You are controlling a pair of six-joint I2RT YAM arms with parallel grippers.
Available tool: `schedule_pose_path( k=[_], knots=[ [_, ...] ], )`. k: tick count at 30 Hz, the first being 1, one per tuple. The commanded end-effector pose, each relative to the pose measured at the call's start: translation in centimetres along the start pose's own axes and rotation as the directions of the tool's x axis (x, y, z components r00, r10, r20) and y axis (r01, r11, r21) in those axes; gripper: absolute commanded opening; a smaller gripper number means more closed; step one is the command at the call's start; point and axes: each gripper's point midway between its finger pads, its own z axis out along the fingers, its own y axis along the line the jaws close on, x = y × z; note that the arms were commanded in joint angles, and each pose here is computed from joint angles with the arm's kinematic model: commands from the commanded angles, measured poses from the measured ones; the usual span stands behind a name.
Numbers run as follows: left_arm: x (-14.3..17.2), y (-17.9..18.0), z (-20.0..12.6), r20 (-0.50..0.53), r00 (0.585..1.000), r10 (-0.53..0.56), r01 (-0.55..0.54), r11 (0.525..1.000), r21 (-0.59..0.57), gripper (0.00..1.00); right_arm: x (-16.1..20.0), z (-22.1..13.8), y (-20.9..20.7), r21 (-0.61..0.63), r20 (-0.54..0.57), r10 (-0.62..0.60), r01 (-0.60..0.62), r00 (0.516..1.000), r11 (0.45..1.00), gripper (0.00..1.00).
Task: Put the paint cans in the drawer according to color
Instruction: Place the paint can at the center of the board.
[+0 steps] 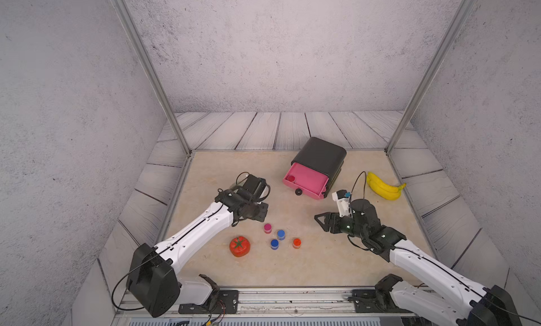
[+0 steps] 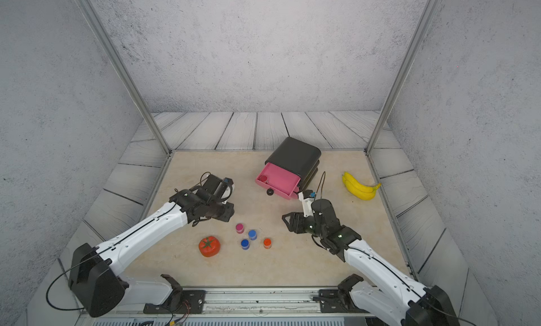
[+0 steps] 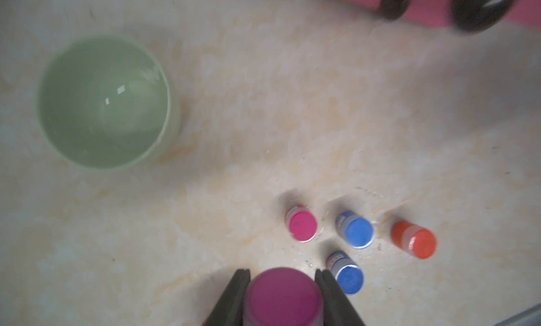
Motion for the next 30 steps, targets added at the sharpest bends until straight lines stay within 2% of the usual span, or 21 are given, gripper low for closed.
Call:
schedule_pose_path(
  k=[1, 8, 12, 15, 22, 30],
  knots=[
    [-0.1, 0.6, 1.8, 0.037, 0.992, -0.117, 0.116, 0.993, 0.028, 0.26, 0.9, 0.9, 1.5, 0.009, -0.082, -0.108, 0.109, 0.991, 0.994, 0.64],
    [2.4, 1.6, 6.5, -0.107, 0.983, -0.150, 0.150, 0.989, -0.013, 0.28, 4.9, 3.2, 0.8, 0.114, -0.282, -0.177, 0.216, 0.943, 0.970, 0.65],
    [2.7, 2.0, 8.5, -0.149, 0.973, -0.176, 0.177, 0.984, -0.006, 0.30, 6.3, 3.9, 0.5, 0.147, -0.349, -0.192, 0.256, 0.917, 0.955, 0.66],
    [2.5, 2.0, 9.0, -0.160, 0.971, -0.176, 0.178, 0.984, -0.003, 0.32, 7.3, 4.6, 0.7, 0.141, -0.389, -0.201, 0.274, 0.899, 0.951, 0.67],
    [3.4, 2.2, 9.6, -0.191, 0.964, -0.182, 0.184, 0.983, -0.011, 0.46, 8.6, 5.6, 0.5, 0.154, -0.467, -0.212, 0.315, 0.858, 0.937, 0.69],
    [2.6, 2.3, 8.6, -0.177, 0.968, -0.178, 0.180, 0.984, -0.005, 0.49, 9.5, 6.5, 0.7, 0.157, -0.528, -0.240, 0.372, 0.815, 0.915, 0.70]
  ],
)
